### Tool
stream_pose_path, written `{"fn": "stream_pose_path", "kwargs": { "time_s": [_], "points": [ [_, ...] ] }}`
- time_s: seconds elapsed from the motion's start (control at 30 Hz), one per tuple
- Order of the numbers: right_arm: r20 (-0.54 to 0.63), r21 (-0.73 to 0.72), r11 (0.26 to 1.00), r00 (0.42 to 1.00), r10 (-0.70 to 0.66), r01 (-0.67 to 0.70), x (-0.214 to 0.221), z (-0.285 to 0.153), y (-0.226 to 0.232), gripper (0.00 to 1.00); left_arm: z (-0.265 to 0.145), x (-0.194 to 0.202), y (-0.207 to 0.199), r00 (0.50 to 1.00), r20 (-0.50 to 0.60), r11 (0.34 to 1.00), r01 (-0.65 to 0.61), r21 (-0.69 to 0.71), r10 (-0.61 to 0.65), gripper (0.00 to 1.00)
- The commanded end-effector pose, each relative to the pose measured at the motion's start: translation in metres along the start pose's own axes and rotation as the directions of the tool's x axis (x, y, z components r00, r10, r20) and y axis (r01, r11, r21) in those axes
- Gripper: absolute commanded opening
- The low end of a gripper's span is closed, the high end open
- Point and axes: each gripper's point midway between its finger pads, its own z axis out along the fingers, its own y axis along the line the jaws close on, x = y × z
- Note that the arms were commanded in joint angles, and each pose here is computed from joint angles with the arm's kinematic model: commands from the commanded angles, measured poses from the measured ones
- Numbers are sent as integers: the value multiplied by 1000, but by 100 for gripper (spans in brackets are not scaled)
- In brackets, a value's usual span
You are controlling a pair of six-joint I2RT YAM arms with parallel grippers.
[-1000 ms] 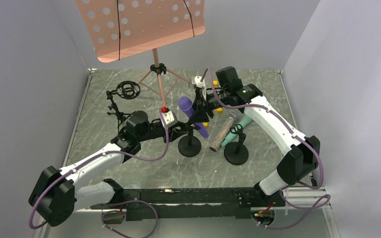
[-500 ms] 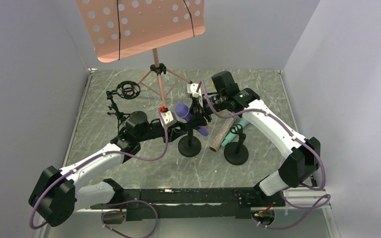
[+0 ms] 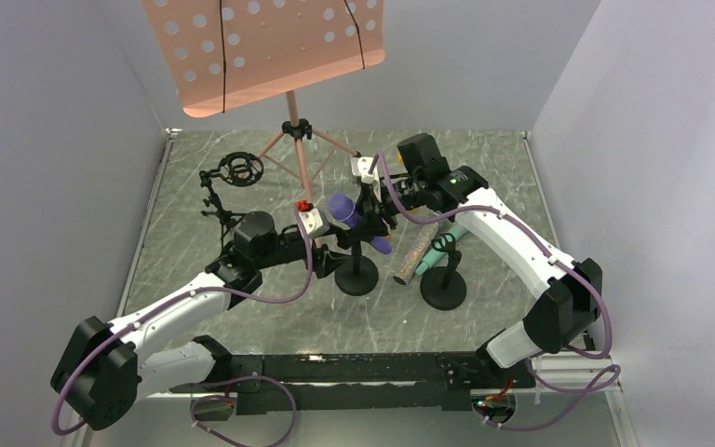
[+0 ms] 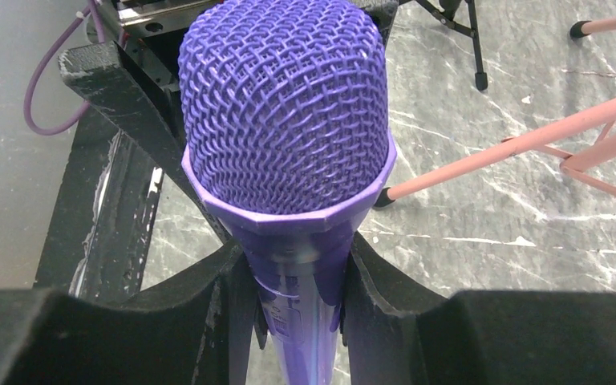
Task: Attach the microphones to the stand
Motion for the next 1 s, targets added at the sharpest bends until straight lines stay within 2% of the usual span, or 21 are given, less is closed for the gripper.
{"fn": "stream_pose_path", "kwargs": {
  "time_s": [0.0,0.07,0.1,0.3,0.33,0.37,0.6,0.73,0.97],
  "points": [
    [-3,-47,998,999,36,-36,3,2,17,43,-3,-18,-1,999,51,1000,-18,-6,18,76],
    [0,-52,998,999,40,-40,2,2,17,50,-3,-17,-2,999,45,1000,-15,-3,15,92],
    [3,-57,997,999,43,-42,1,2,18,55,-3,-17,-2,999,43,1000,-13,-1,13,97],
    [24,-69,996,998,50,-48,-6,-1,23,87,-7,-21,-3,999,48,1000,-15,-5,15,99],
    [26,-68,997,998,49,-47,-7,-1,23,96,-7,-21,-4,999,46,1000,-14,-8,15,99],
    [30,-67,997,998,48,-46,-9,-2,23,99,-9,-21,-4,999,42,1000,-12,-12,13,99],
    [46,-21,998,997,54,-53,-5,-15,14,100,-27,-27,2,1000,19,995,-19,-98,21,99],
    [37,32,999,999,39,-40,3,-20,9,100,-46,-34,11,999,-3,981,-46,-189,47,99],
    [89,34,999,995,32,-35,10,-31,9,100,-83,-52,17,996,-60,951,-75,-300,60,99]
  ]
}}
